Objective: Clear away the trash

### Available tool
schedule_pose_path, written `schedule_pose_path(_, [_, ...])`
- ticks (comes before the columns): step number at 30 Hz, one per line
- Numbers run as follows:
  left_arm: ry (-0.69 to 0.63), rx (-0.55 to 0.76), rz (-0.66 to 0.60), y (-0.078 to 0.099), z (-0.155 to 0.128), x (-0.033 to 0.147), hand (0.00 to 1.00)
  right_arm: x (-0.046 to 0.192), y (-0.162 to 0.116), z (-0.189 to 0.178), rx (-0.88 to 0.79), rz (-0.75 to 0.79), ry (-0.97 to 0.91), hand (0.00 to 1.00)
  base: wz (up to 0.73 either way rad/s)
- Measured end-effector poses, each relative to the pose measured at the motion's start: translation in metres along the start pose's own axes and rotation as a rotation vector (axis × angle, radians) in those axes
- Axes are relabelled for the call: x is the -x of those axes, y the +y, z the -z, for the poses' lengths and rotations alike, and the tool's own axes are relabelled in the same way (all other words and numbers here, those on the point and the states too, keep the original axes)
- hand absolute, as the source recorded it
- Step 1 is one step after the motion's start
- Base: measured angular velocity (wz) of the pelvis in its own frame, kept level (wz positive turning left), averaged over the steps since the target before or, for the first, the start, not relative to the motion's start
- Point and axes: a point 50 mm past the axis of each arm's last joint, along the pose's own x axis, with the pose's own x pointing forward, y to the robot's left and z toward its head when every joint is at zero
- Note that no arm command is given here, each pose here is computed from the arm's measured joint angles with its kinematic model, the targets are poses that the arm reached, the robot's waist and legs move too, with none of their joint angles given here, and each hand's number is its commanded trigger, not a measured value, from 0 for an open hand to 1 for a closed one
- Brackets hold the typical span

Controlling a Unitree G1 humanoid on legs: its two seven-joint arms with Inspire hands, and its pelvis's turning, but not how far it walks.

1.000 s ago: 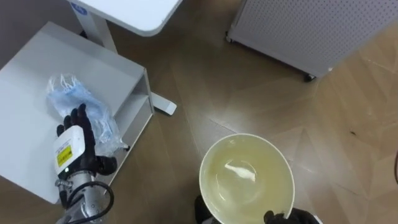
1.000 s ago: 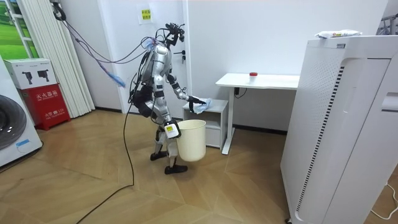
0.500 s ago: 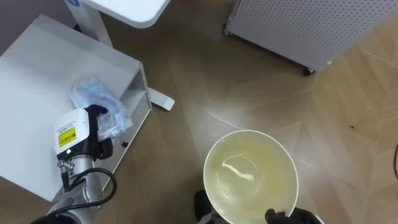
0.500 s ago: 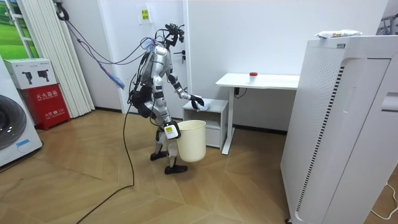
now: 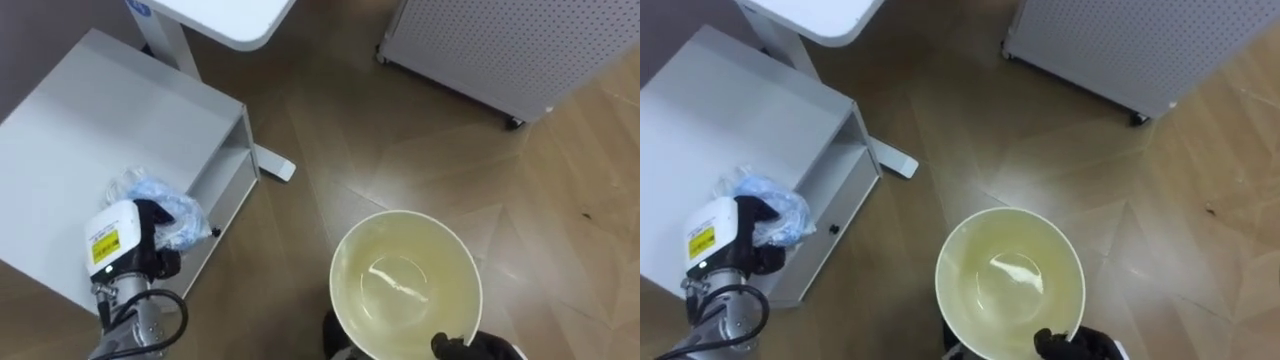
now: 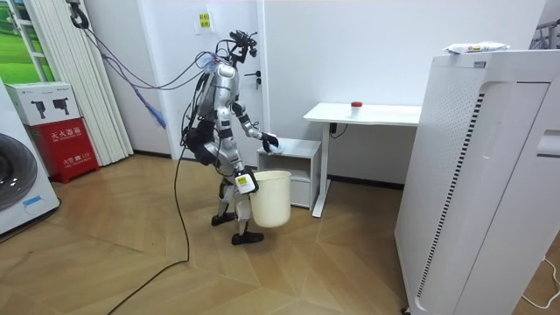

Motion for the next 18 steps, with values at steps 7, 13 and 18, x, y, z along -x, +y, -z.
schedule_pose_path(7, [-0.014, 0.152, 0.083, -0.033, -0.014, 0.035, 1.00, 0.005, -0.001, 0.015, 0.007, 0.006, 0.003, 1.00, 0.04])
schedule_pose_path(13, [-0.120, 0.276, 0.303, -0.075, -0.054, 0.088, 1.00, 0.007, 0.011, 0.022, 0.017, -0.014, 0.008, 1.00, 0.06])
schedule_pose_path(18, [-0.281, 0.295, 0.553, -0.097, -0.088, 0.127, 1.00, 0.008, 0.026, 0.026, 0.052, -0.068, 0.010, 1.00, 0.00])
